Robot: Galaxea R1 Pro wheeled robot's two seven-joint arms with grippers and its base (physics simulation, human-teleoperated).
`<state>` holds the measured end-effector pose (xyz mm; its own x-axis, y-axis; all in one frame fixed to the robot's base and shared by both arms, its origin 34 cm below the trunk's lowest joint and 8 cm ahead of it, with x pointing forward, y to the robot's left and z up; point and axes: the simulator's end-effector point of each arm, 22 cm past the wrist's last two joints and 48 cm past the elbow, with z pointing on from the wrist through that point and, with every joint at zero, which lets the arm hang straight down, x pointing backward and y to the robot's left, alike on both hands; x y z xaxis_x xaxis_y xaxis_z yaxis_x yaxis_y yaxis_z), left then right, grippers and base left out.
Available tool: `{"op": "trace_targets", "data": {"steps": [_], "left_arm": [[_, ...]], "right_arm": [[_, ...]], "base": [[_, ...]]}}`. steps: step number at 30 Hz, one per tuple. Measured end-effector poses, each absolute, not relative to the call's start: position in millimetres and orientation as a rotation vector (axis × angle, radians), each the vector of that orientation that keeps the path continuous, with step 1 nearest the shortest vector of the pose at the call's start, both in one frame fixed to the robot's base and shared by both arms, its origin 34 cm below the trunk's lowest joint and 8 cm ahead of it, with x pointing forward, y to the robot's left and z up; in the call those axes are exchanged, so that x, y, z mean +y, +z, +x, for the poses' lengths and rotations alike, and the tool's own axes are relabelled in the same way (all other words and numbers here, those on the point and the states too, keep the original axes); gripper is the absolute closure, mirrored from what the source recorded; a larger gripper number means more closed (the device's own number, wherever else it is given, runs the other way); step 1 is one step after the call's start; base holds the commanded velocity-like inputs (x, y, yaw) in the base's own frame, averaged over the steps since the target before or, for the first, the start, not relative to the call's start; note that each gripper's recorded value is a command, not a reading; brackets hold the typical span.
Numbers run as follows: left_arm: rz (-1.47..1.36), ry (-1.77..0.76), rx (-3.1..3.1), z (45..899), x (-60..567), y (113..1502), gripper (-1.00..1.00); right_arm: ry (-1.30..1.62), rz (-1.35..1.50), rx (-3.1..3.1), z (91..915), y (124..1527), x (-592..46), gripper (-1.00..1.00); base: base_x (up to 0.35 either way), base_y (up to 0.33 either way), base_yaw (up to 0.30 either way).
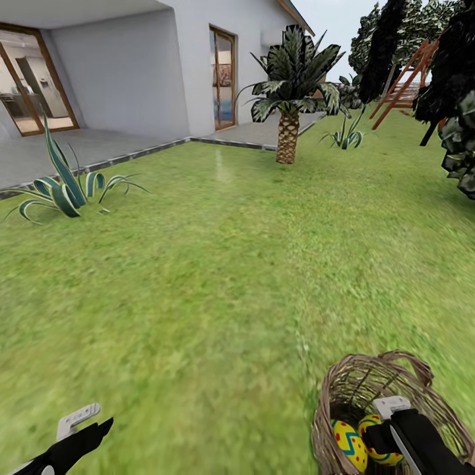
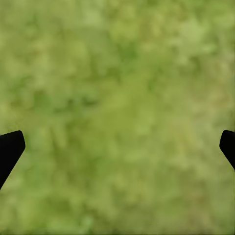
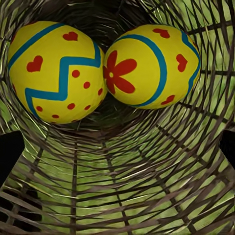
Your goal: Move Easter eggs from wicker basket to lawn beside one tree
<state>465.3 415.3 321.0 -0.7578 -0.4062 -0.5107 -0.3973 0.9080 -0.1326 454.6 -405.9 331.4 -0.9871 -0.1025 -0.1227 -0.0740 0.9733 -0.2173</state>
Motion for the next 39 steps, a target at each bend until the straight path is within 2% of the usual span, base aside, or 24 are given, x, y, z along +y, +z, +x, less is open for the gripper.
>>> {"op": "trace_targets", "data": {"steps": [15,22,39], "left_arm": [[-0.575,-0.022,2.523,463.2,414.9,313.7,-1.0],[-0.576,-0.025,2.521,463.6,414.7,314.1,-1.0],[-0.576,-0.023,2.52,463.8,414.5,314.3,-1.0]], "right_arm": [[-0.324,-0.135,2.988,452.9,324.8,-406.2,-1.0],[-0.323,-0.138,2.987,452.9,324.7,-405.2,-1.0],[-0.322,-0.138,2.988,452.9,324.6,-404.7,-1.0]], "base": [[0.001,0.0,0.0],[0.189,0.0,0.0],[0.036,-0.025,0.0]]}}
